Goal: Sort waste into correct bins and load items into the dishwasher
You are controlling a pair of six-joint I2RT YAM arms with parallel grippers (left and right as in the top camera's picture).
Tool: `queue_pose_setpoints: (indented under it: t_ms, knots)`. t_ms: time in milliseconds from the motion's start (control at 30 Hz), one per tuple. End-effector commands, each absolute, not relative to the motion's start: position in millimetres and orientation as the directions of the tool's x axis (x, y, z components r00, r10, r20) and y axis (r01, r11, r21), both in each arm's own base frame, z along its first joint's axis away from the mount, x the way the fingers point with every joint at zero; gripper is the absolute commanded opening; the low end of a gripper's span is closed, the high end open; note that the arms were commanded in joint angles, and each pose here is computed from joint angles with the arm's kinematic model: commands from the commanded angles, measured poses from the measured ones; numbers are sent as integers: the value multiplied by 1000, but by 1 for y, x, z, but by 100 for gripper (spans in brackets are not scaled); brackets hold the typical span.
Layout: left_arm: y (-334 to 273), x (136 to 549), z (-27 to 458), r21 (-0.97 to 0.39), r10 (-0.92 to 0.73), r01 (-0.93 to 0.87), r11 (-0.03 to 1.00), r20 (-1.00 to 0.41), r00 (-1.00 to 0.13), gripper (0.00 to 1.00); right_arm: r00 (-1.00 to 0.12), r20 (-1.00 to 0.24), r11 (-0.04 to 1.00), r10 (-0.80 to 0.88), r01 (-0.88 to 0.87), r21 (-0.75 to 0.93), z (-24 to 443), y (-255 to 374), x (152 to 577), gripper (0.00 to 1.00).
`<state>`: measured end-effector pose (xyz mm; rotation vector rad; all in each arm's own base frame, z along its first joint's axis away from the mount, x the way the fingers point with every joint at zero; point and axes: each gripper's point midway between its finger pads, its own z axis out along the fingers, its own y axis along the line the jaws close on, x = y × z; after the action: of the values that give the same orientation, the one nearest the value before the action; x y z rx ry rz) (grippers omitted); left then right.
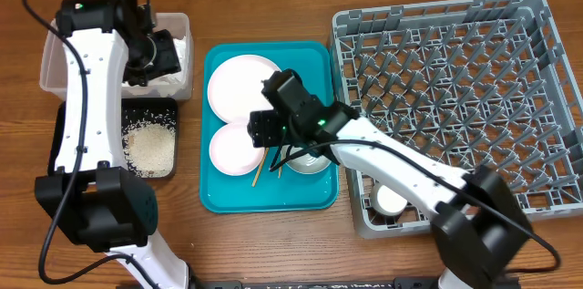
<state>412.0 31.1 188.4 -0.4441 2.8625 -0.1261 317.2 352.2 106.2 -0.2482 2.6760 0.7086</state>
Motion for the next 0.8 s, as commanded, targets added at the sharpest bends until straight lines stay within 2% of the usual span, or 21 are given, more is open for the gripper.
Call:
queue_pose_setpoints:
  t_ms: [0,133,367,467,500,567,600,733,767]
  knots:
    - [33,418,196,-133,-318,-292,947,-252,-914,52,-917,-377,864,-132,-293,409,83,357,323,66]
    - [33,421,197,-135,-317,-291,947,-265,-911,52,-919,-352,870,-176,-312,381,69,364,326,61]
    - [33,422,197,-136,-317,-290,947,-268,-910,64,-924,-311,880,-224,-329,344,49,374,329,51]
    - [34,424,197,-137,-317,-290,947,-274,-908,73,-925,-303,881,-228,-329,340,48,375,327,27]
    - [34,424,197,-137,-317,-290,947,-275,-908,76,-924,-303,880,-232,-332,339,48,376,326,24]
    - [34,424,197,-137,-317,-289,947,-275,-908,88,-922,-303,880,-240,-338,333,47,378,323,21]
    - [34,424,197,-137,-317,-290,947,-275,-908,99,-920,-308,885,-243,-340,318,47,378,322,19]
    - [34,424,197,-137,-317,-290,947,-275,-908,100,-909,-328,891,-257,-354,283,46,381,318,4]
    - [34,424,197,-137,-317,-290,947,-275,-908,100,-907,-333,893,-259,-356,275,46,381,318,4]
